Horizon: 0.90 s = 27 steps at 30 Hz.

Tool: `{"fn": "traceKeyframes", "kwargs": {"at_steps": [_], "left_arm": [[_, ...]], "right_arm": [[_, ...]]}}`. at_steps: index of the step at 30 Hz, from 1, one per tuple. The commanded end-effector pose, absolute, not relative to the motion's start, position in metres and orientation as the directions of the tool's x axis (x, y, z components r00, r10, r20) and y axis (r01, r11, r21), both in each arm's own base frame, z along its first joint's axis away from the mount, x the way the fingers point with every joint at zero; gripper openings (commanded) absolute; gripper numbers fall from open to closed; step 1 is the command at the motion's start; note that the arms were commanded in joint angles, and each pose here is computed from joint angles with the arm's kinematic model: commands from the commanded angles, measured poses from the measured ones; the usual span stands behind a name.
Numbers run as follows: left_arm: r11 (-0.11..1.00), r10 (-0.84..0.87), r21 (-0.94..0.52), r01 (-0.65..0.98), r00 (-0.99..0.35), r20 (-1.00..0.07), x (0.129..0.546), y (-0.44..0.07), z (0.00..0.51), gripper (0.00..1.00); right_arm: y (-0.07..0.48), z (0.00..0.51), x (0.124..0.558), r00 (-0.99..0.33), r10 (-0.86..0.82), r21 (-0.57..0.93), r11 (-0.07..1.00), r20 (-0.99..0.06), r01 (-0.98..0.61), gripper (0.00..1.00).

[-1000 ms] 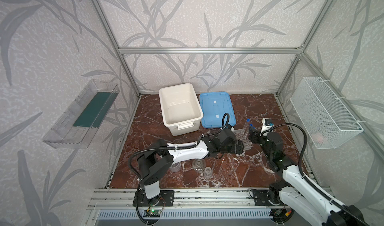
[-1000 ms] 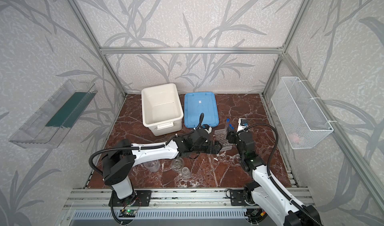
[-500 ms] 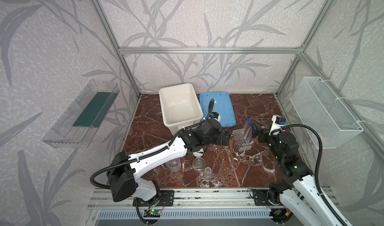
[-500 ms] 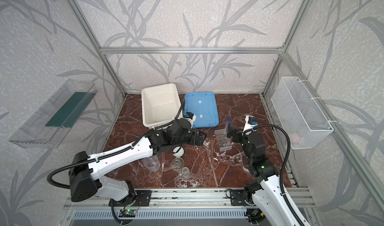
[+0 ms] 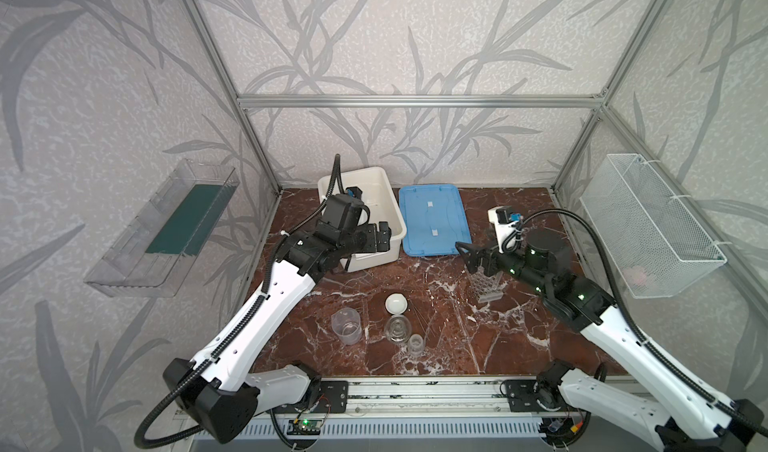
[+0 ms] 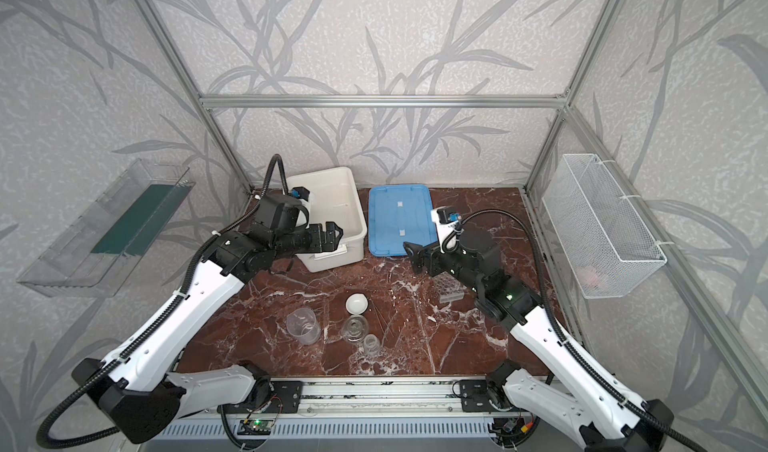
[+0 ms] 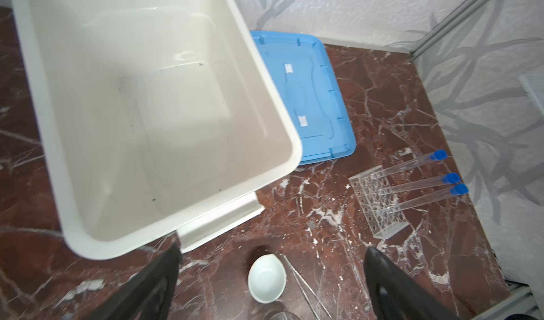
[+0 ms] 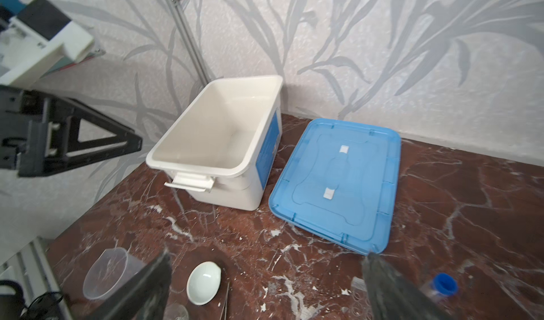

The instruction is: Organize the chemistry lab equipment

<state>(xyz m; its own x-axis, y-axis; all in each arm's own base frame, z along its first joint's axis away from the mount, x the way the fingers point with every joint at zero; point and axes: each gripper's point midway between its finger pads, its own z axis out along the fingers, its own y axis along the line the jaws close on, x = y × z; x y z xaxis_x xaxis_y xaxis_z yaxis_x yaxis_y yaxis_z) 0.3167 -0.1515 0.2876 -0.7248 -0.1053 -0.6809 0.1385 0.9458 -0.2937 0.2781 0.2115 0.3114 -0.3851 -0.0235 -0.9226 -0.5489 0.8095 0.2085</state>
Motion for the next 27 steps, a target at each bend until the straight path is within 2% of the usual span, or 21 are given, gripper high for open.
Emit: {"fn": "traceKeyframes", "kwargs": {"at_steps": [1,3,5,7,9,11,19,24,27], "left_arm": [[0.94,-0.111,-0.317,0.125,-0.767,-0.632,0.314,-0.136,0.282,0.97],[0.94,-0.158,-0.332,0.082,-0.757,-0.634,0.322,-0.123,0.282,0.97],[0.959,-0.178,-0.284,0.012,-0.751,-0.635,0.328,-0.103,0.277,0.97],[0.966,-0.215,-0.247,-0.069,-0.745,-0.631,0.334,-0.082,0.27,0.96],[0.954,-0.268,-0.278,-0.113,-0.741,-0.616,0.34,-0.07,0.265,0.92],[0.949,-0.286,-0.29,-0.125,-0.731,-0.619,0.342,-0.067,0.263,0.88],[0.949,-0.303,-0.26,-0.179,-0.744,-0.595,0.33,-0.057,0.242,0.85],[0.965,-0.264,-0.168,-0.204,-0.748,-0.609,0.313,-0.039,0.241,0.86],[0.958,-0.286,-0.16,-0.239,-0.737,-0.613,0.324,-0.027,0.238,0.89]], "right_arm": [[0.227,0.307,0.281,-0.412,-0.055,0.204,0.805,-0.91,-0.558,0.99],[0.239,0.298,0.283,-0.445,-0.064,0.225,0.794,-0.893,-0.565,0.99],[0.25,0.287,0.284,-0.48,-0.079,0.244,0.783,-0.874,-0.572,0.99],[0.259,0.277,0.287,-0.516,-0.088,0.263,0.78,-0.852,-0.567,0.99],[0.268,0.266,0.288,-0.546,-0.099,0.281,0.774,-0.832,-0.568,0.99],[0.276,0.257,0.288,-0.56,-0.12,0.282,0.767,-0.82,-0.577,0.99],[0.294,0.221,0.29,-0.635,-0.14,0.322,0.767,-0.76,-0.555,0.99],[0.299,0.211,0.29,-0.65,-0.157,0.324,0.765,-0.744,-0.556,0.99],[0.303,0.209,0.294,-0.653,-0.145,0.334,0.765,-0.743,-0.55,0.99]]}}
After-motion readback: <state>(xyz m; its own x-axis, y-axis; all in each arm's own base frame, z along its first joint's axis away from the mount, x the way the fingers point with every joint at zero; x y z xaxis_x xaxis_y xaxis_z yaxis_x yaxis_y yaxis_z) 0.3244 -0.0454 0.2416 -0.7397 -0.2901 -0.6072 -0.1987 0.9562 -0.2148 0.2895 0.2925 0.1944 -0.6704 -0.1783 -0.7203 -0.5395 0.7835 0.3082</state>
